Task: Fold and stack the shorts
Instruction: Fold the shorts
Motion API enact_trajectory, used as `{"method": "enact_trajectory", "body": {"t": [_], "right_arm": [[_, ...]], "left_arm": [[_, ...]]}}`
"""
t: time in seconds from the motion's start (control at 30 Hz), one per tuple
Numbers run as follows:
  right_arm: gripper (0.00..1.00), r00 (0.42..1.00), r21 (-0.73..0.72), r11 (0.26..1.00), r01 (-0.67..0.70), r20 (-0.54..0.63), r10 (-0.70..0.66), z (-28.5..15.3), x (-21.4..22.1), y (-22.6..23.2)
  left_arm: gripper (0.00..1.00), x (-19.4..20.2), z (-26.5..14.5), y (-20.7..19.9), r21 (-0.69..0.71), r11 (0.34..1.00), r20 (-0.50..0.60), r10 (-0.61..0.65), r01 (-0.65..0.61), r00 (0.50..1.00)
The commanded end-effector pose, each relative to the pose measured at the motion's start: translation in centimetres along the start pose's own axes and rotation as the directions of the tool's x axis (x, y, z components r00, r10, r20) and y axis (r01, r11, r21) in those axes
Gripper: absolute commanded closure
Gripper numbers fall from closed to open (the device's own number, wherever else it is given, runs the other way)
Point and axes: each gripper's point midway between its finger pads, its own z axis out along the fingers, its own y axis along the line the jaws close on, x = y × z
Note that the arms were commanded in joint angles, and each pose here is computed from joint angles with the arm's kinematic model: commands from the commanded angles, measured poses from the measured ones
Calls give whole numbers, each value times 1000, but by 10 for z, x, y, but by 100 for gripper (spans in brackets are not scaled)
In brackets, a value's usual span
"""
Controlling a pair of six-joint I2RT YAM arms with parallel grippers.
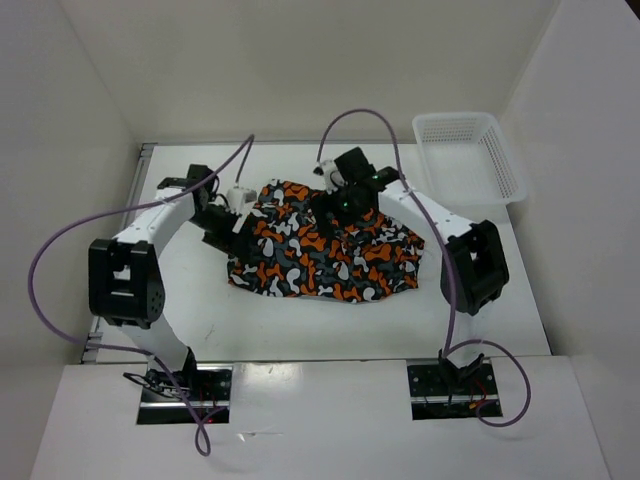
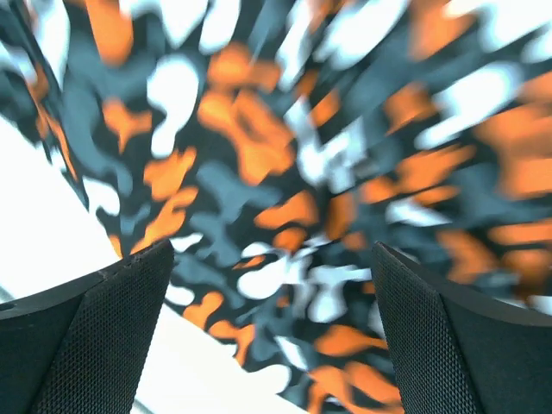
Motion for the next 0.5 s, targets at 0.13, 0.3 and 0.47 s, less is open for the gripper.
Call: {"method": "enact_trajectory", "body": {"t": [0.13, 0.3, 0.47], "right_arm": [[1, 998, 192, 980, -55, 50, 47, -78, 9, -114], [1, 997, 216, 976, -30, -63, 44, -77, 56, -135], [1, 990, 223, 972, -73, -98, 97, -74, 83, -155]], "left_arm": [[2, -92, -47, 37, -116, 991, 247, 93, -66, 965], [0, -137, -11, 56, -52, 993, 269, 113, -103, 957], [0, -173, 12, 70, -106, 986, 279, 151, -126, 948]]}}
